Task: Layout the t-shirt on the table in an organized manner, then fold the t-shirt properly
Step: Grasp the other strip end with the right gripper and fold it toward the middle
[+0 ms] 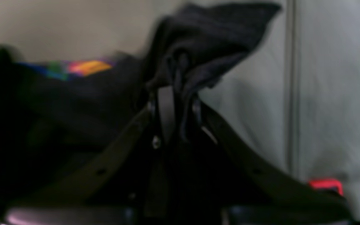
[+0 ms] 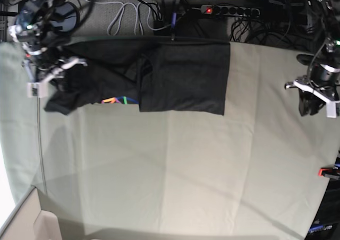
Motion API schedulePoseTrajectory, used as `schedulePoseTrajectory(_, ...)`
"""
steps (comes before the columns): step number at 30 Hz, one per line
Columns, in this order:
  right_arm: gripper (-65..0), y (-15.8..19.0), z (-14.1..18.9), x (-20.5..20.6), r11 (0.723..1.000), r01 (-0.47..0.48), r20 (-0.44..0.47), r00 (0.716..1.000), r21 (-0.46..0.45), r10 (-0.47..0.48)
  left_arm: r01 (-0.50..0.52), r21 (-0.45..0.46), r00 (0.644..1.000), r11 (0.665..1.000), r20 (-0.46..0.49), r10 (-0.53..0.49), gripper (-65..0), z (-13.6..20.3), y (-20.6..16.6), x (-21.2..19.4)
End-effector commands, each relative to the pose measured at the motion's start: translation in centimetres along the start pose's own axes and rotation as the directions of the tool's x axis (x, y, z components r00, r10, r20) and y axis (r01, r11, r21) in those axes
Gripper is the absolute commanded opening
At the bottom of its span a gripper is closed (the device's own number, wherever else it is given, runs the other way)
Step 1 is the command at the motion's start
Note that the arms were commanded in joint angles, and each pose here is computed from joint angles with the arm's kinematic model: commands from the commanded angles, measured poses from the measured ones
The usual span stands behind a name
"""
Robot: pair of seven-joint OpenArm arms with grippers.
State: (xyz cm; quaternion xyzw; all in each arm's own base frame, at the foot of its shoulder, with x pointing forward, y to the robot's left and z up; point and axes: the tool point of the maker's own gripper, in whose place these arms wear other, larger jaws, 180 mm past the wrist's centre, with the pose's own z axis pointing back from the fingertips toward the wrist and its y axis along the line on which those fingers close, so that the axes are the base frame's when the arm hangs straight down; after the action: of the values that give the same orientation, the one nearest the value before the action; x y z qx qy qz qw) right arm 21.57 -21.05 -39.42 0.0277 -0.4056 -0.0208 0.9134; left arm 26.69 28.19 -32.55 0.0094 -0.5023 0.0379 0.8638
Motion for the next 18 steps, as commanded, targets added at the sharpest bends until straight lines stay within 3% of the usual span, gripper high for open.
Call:
schedulePoseTrajectory(1,-65.0,0.6,0.7,1.2,0.999,-0.032,0.044,0.999,0.017,0.032,0.015,0.01,0.999,1.0,0.048,-0.016,-50.2,0.3,0.5,1.5)
schedulePoseTrajectory(6,-65.0,5.7,1.8,1.8,0.982,-0.134,0.064,0.99,0.134,0.127,0.01,0.045,0.998,0.999,0.055,-0.013,-50.2,0.7,1.8,1.8)
schedulePoseTrajectory(10,-65.0,10.9,1.6,1.7,0.945,-0.181,0.079,0.983,0.271,0.166,0.0,0.096,0.997,0.995,0.075,-0.008,-50.2,1.3,3.7,2.4)
schedulePoseTrajectory(14,-65.0,16.1,1.5,2.1,0.89,-0.221,0.113,0.975,0.399,0.192,-0.01,0.148,0.996,0.989,0.093,-0.004,-50.2,2.0,5.6,3.0)
schedulePoseTrajectory(18,-65.0,21.8,1.0,2.3,0.806,-0.26,0.147,0.966,0.532,0.214,-0.018,0.204,0.995,0.979,0.096,-0.001,-50.2,3.2,7.7,3.0)
